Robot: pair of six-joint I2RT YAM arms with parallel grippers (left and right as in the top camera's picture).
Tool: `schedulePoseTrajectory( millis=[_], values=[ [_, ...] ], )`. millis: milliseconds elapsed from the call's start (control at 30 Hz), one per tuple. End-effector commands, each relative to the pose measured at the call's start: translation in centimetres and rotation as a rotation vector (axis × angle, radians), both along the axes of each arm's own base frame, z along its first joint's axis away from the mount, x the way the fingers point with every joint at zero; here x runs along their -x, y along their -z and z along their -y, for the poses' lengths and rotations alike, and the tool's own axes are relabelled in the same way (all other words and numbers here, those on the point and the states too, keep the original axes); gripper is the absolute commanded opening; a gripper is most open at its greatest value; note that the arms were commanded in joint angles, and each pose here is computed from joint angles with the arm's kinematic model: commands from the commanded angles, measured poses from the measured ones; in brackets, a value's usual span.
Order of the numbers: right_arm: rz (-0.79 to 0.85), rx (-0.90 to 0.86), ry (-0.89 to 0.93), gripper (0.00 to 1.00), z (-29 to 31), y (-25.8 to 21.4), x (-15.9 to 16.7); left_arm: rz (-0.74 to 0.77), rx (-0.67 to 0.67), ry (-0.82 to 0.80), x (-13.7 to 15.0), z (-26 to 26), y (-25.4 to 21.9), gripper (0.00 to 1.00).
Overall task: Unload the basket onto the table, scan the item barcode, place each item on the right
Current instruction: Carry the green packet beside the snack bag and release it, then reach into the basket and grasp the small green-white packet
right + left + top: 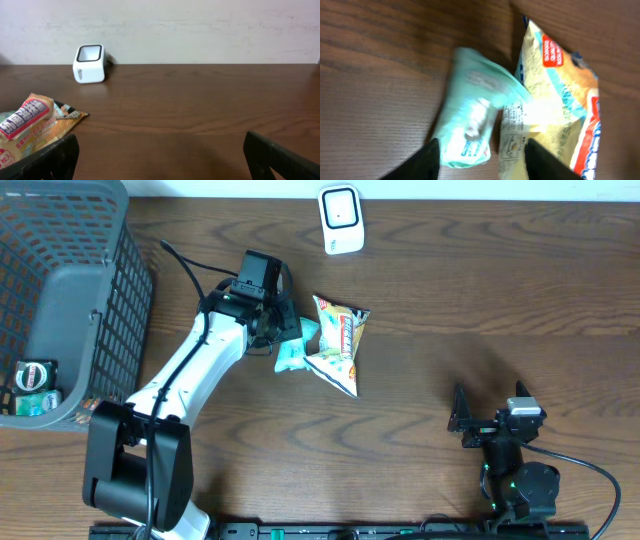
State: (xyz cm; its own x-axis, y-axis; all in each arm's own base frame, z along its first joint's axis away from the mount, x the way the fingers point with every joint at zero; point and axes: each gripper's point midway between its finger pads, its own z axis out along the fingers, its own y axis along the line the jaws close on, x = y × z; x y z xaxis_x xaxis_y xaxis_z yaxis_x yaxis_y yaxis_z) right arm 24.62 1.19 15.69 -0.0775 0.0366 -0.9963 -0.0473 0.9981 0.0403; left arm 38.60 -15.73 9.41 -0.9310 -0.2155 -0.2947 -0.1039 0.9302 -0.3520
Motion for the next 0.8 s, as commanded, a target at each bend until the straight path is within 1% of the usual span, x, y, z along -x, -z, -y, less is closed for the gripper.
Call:
schedulePoseTrajectory(
  millis=[0,133,167,233,267,300,333,367,467,533,667,767],
  values=[
    [-0.001,0.011,-0.014,0.99,-0.3,0.1,0.0,0.046,0.004,-0.005,-0.9,0.0,-1.6,0.58],
    [-0.002,0.011,-0.014,0.99,-0.3,0.1,0.0,0.135,0.025,0.003,-1.9,-0.2,-5.3,0.59],
    [-0.002,0.011,-0.014,0.99,-0.3,0.1,0.0,0.175,0.027,0.01,-2.2,-0.4,-6.7,0.61],
    [-0.002,0.011,-0.014,0.99,-0.3,0.1,0.0,0.259,0.026,0.025,-2.8,-1.2,-9.7,0.69],
    [-0.002,0.011,-0.014,0.99,-0.3,0.1,0.0,0.307,0.026,0.025,-2.9,-1.8,-11.5,0.76],
    [-0.002,0.011,-0.015,0.99,-0.3,0.1,0.0,0.352,0.03,0.014,-2.9,-2.5,-13.3,0.8],
    [-0.002,0.011,-0.014,0.99,-0.3,0.1,0.0,0.399,0.038,-0.007,-2.9,-3.3,-15.2,0.82],
    [-0.002,0.011,-0.014,0.99,-0.3,0.1,0.0,0.461,0.046,-0.033,-2.8,-4.5,-17.4,0.83],
    [-0.002,0.011,-0.014,0.99,-0.3,0.1,0.0,0.591,0.051,-0.107,-2.1,-7.7,-22.1,0.86],
    [-0.002,0.011,-0.014,0.99,-0.3,0.1,0.0,0.658,0.035,-0.17,-1.3,-10.2,-24.5,0.88],
    [-0.002,0.011,-0.014,0.99,-0.3,0.1,0.0,0.757,-0.078,-0.374,0.5,-17.1,-27.8,0.9],
    [-0.002,0.011,-0.014,0.99,-0.3,0.1,0.0,0.789,-0.162,-0.518,1.8,-21.8,-29.0,0.91]
  ],
)
